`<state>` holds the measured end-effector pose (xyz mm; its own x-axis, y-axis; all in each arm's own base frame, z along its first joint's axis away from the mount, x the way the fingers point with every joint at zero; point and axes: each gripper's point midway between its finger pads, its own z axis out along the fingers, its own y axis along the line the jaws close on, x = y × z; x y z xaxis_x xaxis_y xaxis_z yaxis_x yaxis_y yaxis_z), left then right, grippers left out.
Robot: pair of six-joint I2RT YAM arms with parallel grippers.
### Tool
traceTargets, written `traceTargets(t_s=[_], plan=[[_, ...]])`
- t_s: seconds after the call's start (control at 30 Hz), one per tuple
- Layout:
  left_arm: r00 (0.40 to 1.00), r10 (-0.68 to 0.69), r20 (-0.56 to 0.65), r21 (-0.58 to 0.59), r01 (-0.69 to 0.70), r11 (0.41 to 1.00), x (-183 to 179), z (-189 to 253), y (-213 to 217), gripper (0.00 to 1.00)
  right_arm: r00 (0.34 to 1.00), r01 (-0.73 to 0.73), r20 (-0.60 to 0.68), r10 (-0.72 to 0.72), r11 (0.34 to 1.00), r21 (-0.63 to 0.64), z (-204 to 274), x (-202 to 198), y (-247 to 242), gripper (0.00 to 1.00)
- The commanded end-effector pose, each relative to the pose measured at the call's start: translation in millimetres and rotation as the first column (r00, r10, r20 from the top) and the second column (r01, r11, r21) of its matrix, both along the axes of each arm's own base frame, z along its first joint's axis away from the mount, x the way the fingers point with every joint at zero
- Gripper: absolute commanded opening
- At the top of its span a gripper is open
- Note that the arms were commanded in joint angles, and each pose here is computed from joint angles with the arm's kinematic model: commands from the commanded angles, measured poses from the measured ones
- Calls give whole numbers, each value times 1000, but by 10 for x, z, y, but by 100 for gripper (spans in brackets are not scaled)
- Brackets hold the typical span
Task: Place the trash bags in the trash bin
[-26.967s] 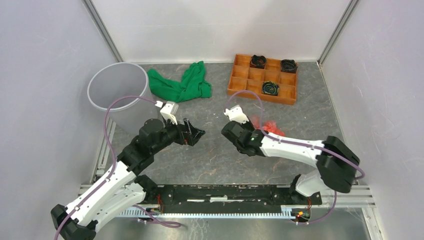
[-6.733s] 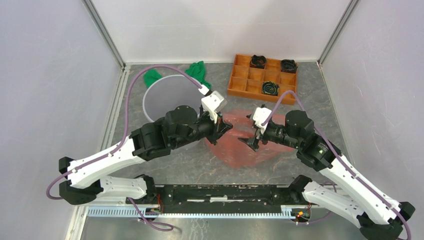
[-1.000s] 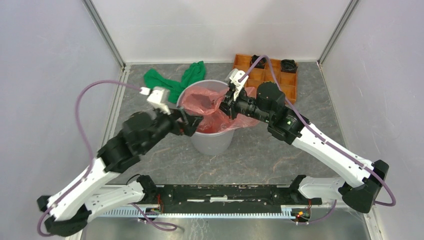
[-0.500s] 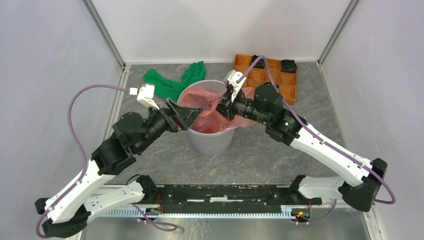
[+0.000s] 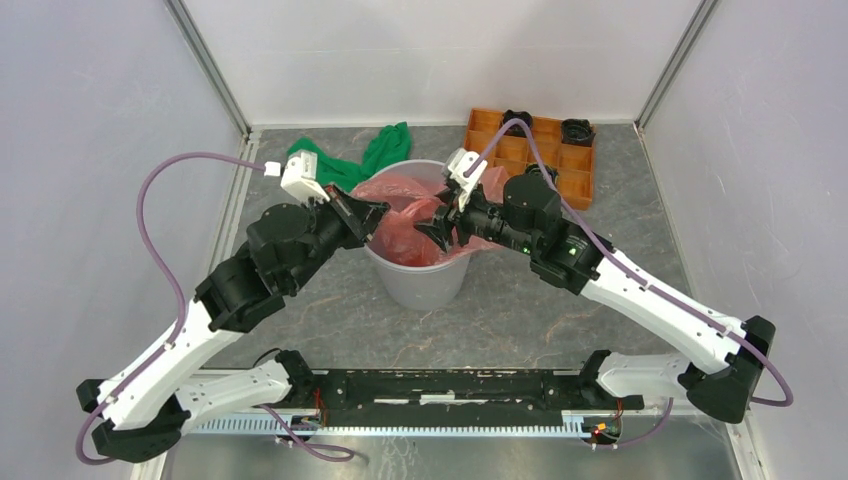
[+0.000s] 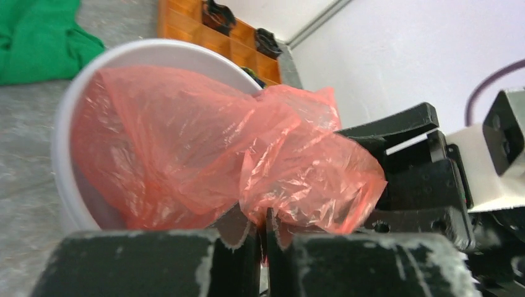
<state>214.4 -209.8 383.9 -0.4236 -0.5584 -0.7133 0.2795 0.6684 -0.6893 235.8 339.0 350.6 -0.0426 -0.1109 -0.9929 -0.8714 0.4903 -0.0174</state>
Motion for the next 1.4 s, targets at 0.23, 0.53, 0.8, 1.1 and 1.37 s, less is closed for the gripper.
traceTargets(t_s=[0.23,0.53,0.8,1.1,1.37], plan=[[999,-34,-32,438,45,898,176,-285,249,2,980,126,162,-119,992,-30,390,-176,-693,98],[987,-136,-87,399,160,903,379,-560,326,2,966,228,130,-224,973,-18,277,-128,-896,97],[956,-293,3,350,274,896,205,-457,173,2,999,32,-28,-35,994,-101,-326,-105,-252,69],[969,-246,25,299,228,927,210,-386,210,2,980,-167,-109,165,986,-5,-145,-375,160,4],[985,-173,26,282,159,946,219,-354,323,2,996,-87,-8,87,996,5,294,-460,-246,1]])
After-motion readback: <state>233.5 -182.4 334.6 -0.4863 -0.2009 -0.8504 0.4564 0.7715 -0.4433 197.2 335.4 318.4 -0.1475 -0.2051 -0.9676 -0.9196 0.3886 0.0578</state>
